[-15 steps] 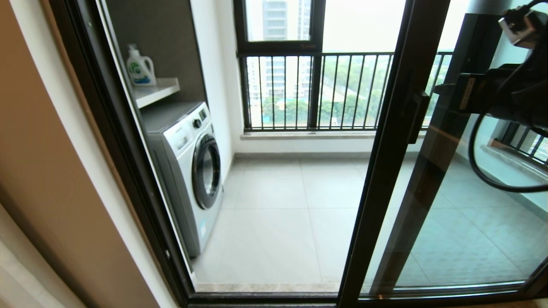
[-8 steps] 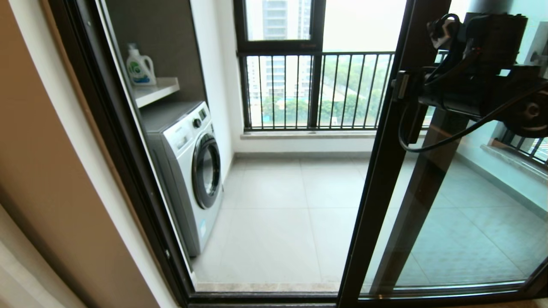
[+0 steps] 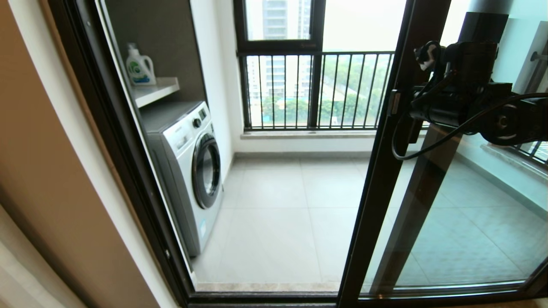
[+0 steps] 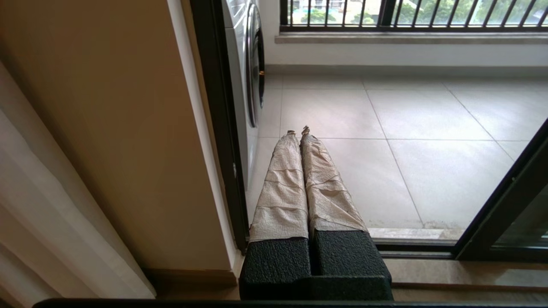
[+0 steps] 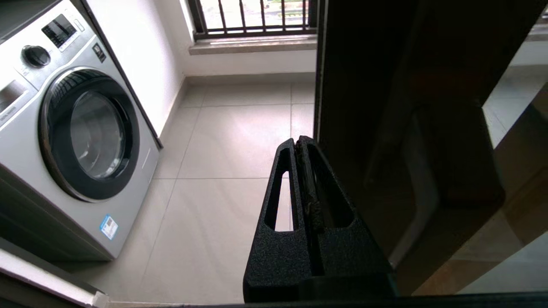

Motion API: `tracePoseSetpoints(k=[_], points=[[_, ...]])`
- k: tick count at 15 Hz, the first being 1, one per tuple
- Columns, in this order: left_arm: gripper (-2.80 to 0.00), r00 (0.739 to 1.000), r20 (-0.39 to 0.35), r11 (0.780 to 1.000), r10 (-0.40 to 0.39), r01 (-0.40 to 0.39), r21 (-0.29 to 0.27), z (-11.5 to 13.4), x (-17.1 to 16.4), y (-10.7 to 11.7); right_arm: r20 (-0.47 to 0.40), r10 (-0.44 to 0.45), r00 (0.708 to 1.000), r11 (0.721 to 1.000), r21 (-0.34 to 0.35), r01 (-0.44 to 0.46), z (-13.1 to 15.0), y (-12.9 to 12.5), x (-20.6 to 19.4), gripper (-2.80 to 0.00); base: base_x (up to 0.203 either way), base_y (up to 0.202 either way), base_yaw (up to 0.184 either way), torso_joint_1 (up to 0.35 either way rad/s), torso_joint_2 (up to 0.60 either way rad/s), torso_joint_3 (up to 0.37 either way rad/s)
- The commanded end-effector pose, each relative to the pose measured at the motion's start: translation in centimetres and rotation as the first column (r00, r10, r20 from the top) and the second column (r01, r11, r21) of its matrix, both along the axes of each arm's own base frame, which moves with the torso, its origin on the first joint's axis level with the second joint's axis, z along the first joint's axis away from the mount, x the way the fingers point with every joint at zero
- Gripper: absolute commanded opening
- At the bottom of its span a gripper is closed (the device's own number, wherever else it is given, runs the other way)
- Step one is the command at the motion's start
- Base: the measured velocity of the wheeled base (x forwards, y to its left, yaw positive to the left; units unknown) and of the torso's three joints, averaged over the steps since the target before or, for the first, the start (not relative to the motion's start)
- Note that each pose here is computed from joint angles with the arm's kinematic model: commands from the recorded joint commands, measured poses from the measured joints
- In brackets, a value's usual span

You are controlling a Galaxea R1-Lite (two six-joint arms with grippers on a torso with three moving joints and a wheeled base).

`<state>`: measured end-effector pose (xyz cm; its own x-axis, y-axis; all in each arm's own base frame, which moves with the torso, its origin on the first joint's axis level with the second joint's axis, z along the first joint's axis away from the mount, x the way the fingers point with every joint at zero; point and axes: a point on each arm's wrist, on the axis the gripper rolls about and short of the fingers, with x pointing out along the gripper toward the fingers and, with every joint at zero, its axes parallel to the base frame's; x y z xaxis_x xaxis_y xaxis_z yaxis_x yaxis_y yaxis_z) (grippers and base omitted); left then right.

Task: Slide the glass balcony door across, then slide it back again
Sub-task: Open the slid door

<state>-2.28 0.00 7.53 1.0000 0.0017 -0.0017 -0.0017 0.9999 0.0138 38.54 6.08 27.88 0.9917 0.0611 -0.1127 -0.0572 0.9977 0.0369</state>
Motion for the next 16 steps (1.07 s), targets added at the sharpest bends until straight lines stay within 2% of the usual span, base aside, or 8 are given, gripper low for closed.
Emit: tracePoseSetpoints(k=[1,16], points=[[-2.8,1.0,-0.001,1.0,0.0,0.0,0.0,0.0,0.0,0.0,-0.012,-0.032,0.999,0.999,-0.002,0.032,-0.4,-1.3,0.1,-2.8,0.0,0.0,0.0,0.0,0.0,0.0],[-2.8,1.0,-0.001,1.0,0.0,0.0,0.0,0.0,0.0,0.0,-0.034,-0.148,0.988,0.989,-0.007,0.148,-0.9,-7.5,0.1,-2.8,0.0,0.0,0.0,0.0,0.0,0.0]])
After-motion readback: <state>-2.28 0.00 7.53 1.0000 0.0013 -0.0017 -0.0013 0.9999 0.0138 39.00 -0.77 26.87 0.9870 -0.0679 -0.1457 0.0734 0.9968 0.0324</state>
